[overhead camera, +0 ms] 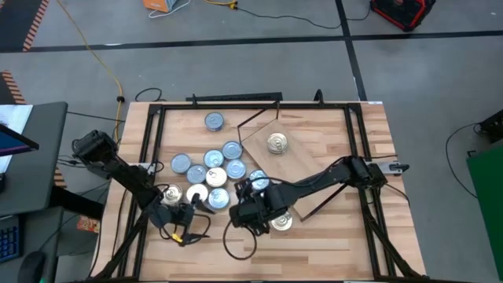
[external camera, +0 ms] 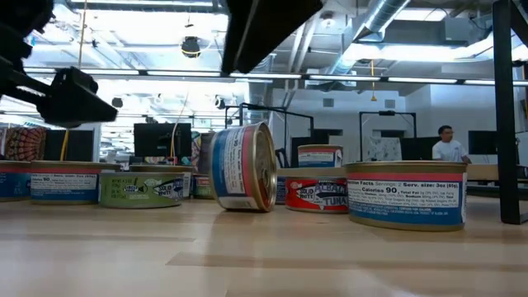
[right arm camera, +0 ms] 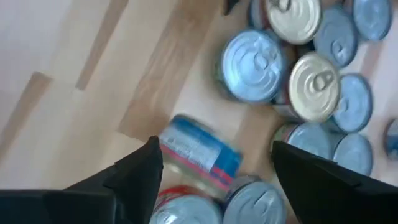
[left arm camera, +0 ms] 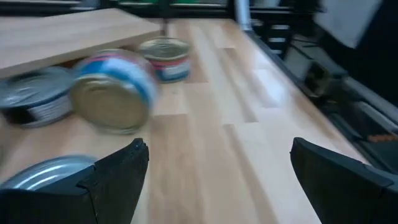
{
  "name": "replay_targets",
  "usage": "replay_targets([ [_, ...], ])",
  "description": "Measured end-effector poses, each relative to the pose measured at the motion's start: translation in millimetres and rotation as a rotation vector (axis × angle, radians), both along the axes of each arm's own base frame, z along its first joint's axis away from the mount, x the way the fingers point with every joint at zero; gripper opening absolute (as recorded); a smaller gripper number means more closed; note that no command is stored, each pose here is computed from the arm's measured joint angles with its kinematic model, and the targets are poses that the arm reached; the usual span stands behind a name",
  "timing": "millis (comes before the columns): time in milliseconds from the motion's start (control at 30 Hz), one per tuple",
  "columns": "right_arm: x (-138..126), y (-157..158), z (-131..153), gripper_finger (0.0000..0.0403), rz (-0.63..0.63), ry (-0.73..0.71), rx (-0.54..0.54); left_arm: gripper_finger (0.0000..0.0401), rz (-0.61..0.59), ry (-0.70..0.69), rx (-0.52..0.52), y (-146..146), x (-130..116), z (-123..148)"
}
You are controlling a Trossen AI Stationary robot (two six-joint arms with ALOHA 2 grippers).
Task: Stack canned seafood by type on shelf
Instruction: Stack the blue tuna can on top of the blue tuna can on the shelf
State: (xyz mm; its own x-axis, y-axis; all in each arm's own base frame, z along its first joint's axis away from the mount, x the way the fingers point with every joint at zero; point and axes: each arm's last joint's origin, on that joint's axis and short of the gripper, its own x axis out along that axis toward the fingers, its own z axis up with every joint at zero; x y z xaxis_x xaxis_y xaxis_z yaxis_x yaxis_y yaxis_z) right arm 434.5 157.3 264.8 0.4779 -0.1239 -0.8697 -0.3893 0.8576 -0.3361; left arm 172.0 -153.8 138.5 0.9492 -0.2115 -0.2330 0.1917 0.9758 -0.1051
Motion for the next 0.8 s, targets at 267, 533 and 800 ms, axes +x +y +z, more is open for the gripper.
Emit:
replay_targets([
  [267, 5, -4, -6, 0.0340, 0.029, 0.029, 0.039, 0.0377, -0.249, -0.084, 0.002, -8, -1, 10],
  [533, 13, -13, -21, 0.0341, 0.096, 0.079, 0.038, 0.0377, -0.168, -0.107, -0.009, -6, 1, 12],
  [800, 15, -20, -22, 0.0355, 0.164, 0.089, -0.008, 0.0377, 0.069, -0.037, 0.005, 8, -5, 24],
])
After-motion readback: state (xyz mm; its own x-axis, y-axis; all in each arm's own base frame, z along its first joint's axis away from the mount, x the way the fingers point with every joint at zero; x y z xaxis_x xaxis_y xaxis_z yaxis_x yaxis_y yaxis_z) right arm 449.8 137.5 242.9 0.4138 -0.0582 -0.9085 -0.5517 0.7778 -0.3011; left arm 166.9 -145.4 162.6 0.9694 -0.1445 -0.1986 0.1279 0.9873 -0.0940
